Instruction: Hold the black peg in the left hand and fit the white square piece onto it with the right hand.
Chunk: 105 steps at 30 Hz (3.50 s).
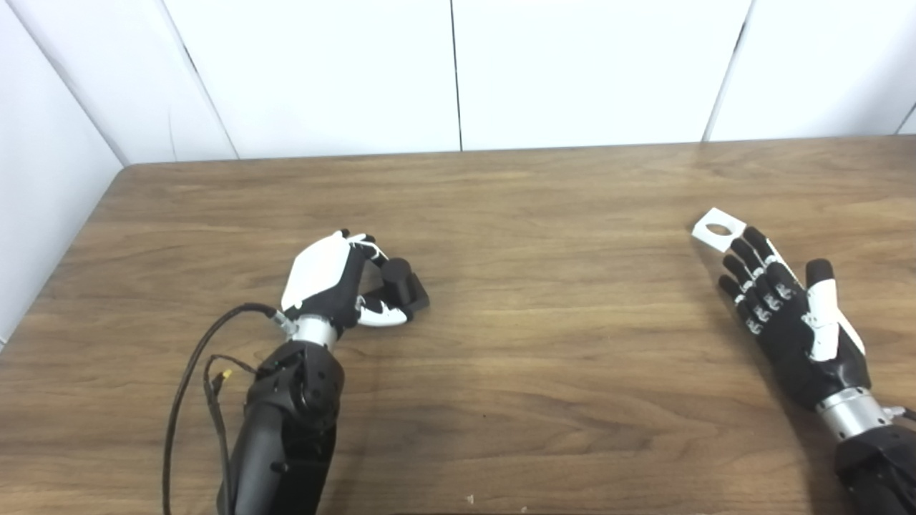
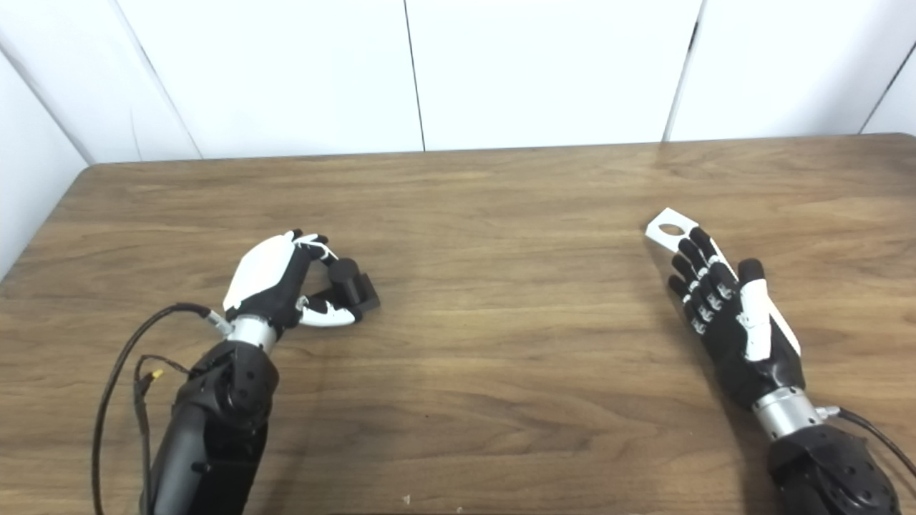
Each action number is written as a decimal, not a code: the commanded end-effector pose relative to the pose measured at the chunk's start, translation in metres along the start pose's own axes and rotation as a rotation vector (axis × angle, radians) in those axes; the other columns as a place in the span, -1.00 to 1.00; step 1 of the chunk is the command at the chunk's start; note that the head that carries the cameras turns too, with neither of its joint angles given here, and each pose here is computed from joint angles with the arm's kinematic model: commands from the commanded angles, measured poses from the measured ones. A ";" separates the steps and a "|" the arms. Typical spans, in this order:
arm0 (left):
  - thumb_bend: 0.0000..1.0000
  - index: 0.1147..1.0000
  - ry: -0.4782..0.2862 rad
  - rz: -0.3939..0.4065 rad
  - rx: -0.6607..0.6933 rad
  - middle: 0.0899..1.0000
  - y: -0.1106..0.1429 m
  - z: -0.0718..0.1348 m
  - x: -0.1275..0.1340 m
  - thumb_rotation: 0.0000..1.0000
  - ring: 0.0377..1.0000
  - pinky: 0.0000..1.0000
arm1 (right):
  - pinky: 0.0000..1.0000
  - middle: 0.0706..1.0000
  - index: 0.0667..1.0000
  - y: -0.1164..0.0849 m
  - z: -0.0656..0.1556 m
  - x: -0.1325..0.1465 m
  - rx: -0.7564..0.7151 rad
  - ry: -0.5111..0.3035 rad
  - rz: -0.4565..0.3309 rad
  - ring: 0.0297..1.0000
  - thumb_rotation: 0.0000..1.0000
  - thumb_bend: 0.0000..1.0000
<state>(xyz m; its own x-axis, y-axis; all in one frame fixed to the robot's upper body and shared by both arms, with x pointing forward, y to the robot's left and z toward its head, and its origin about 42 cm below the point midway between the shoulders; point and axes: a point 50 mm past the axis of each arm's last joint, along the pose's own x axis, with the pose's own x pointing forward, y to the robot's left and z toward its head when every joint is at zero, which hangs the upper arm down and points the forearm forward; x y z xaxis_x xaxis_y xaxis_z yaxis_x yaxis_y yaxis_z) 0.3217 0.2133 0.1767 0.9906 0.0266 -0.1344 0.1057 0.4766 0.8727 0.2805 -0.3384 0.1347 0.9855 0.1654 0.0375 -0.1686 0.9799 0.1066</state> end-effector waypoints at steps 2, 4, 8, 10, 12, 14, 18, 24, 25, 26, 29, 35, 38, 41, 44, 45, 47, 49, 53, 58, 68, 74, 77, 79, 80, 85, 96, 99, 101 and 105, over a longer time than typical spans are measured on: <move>0.04 -0.15 -0.071 0.065 0.015 0.81 0.010 0.011 -0.007 -0.87 1.00 0.64 | 1.00 1.00 1.00 0.005 0.012 0.007 0.007 -0.046 0.012 1.00 1.00 0.37; 0.04 -0.15 -0.080 0.064 0.030 0.81 0.007 0.013 -0.010 -0.87 1.00 0.61 | 1.00 1.00 1.00 0.005 0.013 0.007 0.008 -0.045 0.012 1.00 1.00 0.38; 0.04 -0.15 -0.090 0.059 0.037 0.82 0.003 0.018 -0.015 -0.87 1.00 0.62 | 1.00 1.00 1.00 0.005 0.013 0.007 0.007 -0.046 0.010 1.00 1.00 0.37; 0.04 -0.15 -0.100 0.052 0.040 0.83 0.000 0.020 -0.019 -0.87 1.00 0.64 | 1.00 1.00 1.00 0.005 0.014 0.007 0.013 -0.047 0.008 1.00 1.00 0.36; 0.04 -0.15 -0.116 0.045 0.045 0.84 -0.003 0.023 -0.023 -0.87 1.00 0.69 | 1.00 1.00 1.00 0.005 0.014 0.007 0.020 -0.048 0.007 1.00 1.00 0.34; 0.04 -0.15 -0.131 0.039 0.044 0.84 -0.007 0.027 -0.028 -0.86 1.00 0.77 | 1.00 1.00 1.00 0.004 0.015 0.007 0.017 -0.047 0.010 1.00 1.00 0.33; 0.04 -0.15 -0.161 0.028 0.039 0.83 -0.014 0.032 -0.038 -0.86 1.00 0.85 | 1.00 1.00 1.00 0.005 0.015 0.006 0.013 -0.046 0.008 1.00 1.00 0.33; 0.04 -0.15 -0.178 0.003 0.030 0.83 -0.023 0.041 -0.050 -0.86 1.00 0.85 | 1.00 1.00 1.00 0.006 0.014 0.006 0.001 -0.044 0.007 1.00 1.00 0.34; 0.04 -0.15 -0.184 -0.003 0.025 0.82 -0.026 0.042 -0.052 -0.86 1.00 0.86 | 1.00 1.00 1.00 0.006 0.014 0.006 0.000 -0.044 0.007 1.00 1.00 0.35; 0.04 -0.15 -0.187 -0.009 0.017 0.82 -0.028 0.044 -0.055 -0.86 1.00 0.85 | 1.00 1.00 1.00 0.007 0.013 0.006 0.002 -0.044 0.006 1.00 1.00 0.35; 0.04 -0.15 -0.197 -0.025 0.005 0.82 -0.034 0.048 -0.060 -0.86 1.00 0.82 | 1.00 1.00 1.00 0.007 0.013 0.006 0.005 -0.041 0.003 1.00 1.00 0.36; 0.04 -0.15 -0.225 -0.058 0.013 0.84 -0.043 0.055 -0.067 -0.87 1.00 0.89 | 1.00 1.00 1.00 0.007 0.011 0.005 0.004 -0.040 0.003 1.00 1.00 0.36; 0.04 -0.15 -0.246 -0.060 0.039 0.82 -0.046 0.057 -0.070 -0.87 1.00 0.99 | 1.00 1.00 1.00 0.007 0.011 0.004 0.003 -0.040 0.000 1.00 1.00 0.37; 0.04 -0.15 -0.272 -0.059 0.078 0.78 -0.049 0.060 -0.075 -0.86 0.98 0.98 | 1.00 1.00 1.00 0.009 0.011 0.004 0.010 -0.038 -0.007 1.00 1.00 0.37; 0.04 -0.15 -0.277 -0.080 0.040 0.80 -0.052 0.062 -0.078 -0.87 1.00 1.00 | 1.00 1.00 1.00 0.010 0.011 0.004 0.007 -0.038 -0.010 1.00 1.00 0.36; 0.04 -0.15 -0.280 -0.086 0.028 0.80 -0.053 0.063 -0.080 -0.87 1.00 1.00 | 1.00 1.00 1.00 0.010 0.012 0.004 0.005 -0.036 -0.011 1.00 1.00 0.36; 0.04 -0.15 -0.288 -0.095 0.024 0.80 -0.055 0.064 -0.082 -0.87 1.00 1.00 | 1.00 1.00 1.00 0.011 0.013 0.003 0.004 -0.035 -0.011 1.00 1.00 0.35; 0.04 -0.15 -0.295 -0.099 0.024 0.80 -0.056 0.065 -0.085 -0.87 1.00 1.00 | 1.00 1.00 1.00 0.012 0.014 0.002 0.002 -0.036 -0.006 1.00 1.00 0.35; 0.05 -0.15 -0.302 -0.107 0.023 0.80 -0.059 0.067 -0.090 -0.87 1.00 1.00 | 1.00 1.00 1.00 0.012 0.014 0.002 0.005 -0.037 -0.012 1.00 1.00 0.35; 0.04 -0.15 -0.309 -0.119 0.008 0.80 -0.059 0.068 -0.097 -0.87 1.00 1.00 | 1.00 1.00 1.00 0.013 0.015 0.001 0.006 -0.034 -0.008 1.00 1.00 0.35; 0.04 -0.15 -0.317 -0.147 -0.022 0.82 -0.057 0.073 -0.109 -0.87 1.00 1.00 | 1.00 1.00 1.00 0.014 0.013 0.002 0.010 -0.033 -0.006 1.00 1.00 0.36; 0.04 -0.15 -0.317 -0.161 -0.029 0.82 -0.058 0.074 -0.110 -0.87 1.00 1.00 | 1.00 1.00 1.00 0.015 0.014 0.005 0.005 -0.031 -0.002 1.00 1.00 0.37; 0.04 -0.15 -0.322 -0.164 -0.023 0.81 -0.059 0.074 -0.109 -0.87 1.00 1.00 | 1.00 1.00 1.00 0.014 0.015 0.005 0.000 -0.030 0.001 1.00 1.00 0.36; 0.04 -0.15 -0.323 -0.164 -0.019 0.81 -0.059 0.074 -0.108 -0.87 1.00 1.00 | 1.00 1.00 1.00 0.014 0.015 0.005 0.005 -0.031 0.002 1.00 1.00 0.35; 0.04 -0.15 -0.322 -0.163 -0.019 0.81 -0.060 0.074 -0.107 -0.87 1.00 1.00 | 1.00 1.00 1.00 0.013 0.015 0.005 0.004 -0.030 0.000 1.00 1.00 0.34; 0.04 -0.15 -0.324 -0.151 -0.018 0.82 -0.060 0.073 -0.104 -0.87 1.00 1.00 | 1.00 1.00 1.00 0.012 0.015 0.005 -0.004 -0.026 -0.003 1.00 1.00 0.34; 0.04 -0.15 -0.321 -0.130 -0.018 0.82 -0.060 0.074 -0.099 -0.87 1.00 1.00 | 1.00 0.91 0.89 0.007 0.030 0.009 -0.175 -0.021 -0.101 1.00 0.47 0.34; 0.04 -0.15 -0.322 -0.128 -0.016 0.82 -0.060 0.075 -0.098 -0.87 1.00 1.00 | 0.89 0.89 0.81 0.005 0.038 0.012 -0.314 -0.035 -0.142 0.94 0.29 0.34; 0.04 -0.15 -0.320 -0.127 -0.017 0.82 -0.060 0.075 -0.097 -0.87 1.00 1.00 | 0.86 0.86 0.74 0.003 0.046 0.015 -0.439 -0.037 -0.168 0.90 0.20 0.37; 0.04 -0.15 -0.319 -0.120 -0.017 0.82 -0.061 0.075 -0.097 -0.87 1.00 1.00 | 0.87 0.81 0.67 0.000 0.055 0.025 -0.548 -0.041 -0.204 0.86 0.05 0.41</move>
<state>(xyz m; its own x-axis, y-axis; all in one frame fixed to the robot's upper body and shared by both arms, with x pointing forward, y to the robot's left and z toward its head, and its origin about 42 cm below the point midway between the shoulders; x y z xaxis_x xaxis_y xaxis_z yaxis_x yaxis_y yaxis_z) 0.2241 0.1185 0.1703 0.9460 -0.3086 -0.0994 0.2424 0.4696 0.8490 0.2923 -0.3393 0.1662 0.9996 -0.0223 0.0197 0.0280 0.9296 -0.3676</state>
